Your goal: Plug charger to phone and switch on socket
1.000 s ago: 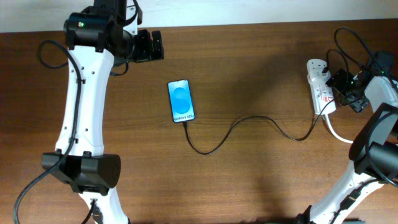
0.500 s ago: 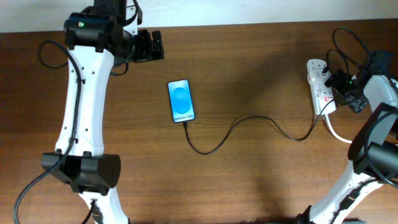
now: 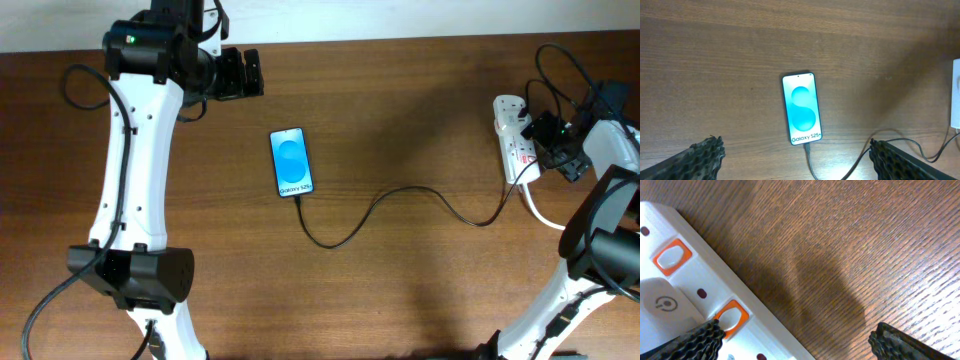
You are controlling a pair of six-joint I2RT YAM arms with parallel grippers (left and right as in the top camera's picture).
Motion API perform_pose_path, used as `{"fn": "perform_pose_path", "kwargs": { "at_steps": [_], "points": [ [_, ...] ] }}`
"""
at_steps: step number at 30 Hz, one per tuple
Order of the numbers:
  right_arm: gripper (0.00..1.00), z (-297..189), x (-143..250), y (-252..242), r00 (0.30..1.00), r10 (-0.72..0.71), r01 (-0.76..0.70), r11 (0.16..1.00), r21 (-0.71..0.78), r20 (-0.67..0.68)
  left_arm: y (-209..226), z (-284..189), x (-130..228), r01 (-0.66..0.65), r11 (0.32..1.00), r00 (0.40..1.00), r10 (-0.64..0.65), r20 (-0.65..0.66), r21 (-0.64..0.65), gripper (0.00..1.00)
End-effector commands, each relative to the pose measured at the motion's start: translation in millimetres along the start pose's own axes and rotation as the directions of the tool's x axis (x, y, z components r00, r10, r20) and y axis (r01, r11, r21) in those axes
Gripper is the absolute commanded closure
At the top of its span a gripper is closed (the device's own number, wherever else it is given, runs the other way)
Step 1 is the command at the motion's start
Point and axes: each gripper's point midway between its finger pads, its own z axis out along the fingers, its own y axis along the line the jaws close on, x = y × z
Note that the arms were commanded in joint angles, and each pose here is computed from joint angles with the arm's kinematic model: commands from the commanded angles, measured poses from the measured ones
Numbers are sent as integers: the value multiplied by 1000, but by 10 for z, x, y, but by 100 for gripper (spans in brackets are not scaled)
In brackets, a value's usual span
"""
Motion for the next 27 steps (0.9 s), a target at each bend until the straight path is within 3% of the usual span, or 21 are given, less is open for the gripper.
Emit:
{"fn": "perform_pose_path", "kwargs": {
  "at_steps": [1,27],
  "points": [
    [1,106,80,112,1000,6,-6,1000,-20,-15,-20,-132,-32,-10,1000,999,10,30,12,1],
    [1,113,327,300,995,-46,43,998,-35,-84,-20,-132,-31,-10,1000,1000,10,30,12,1]
  ]
}}
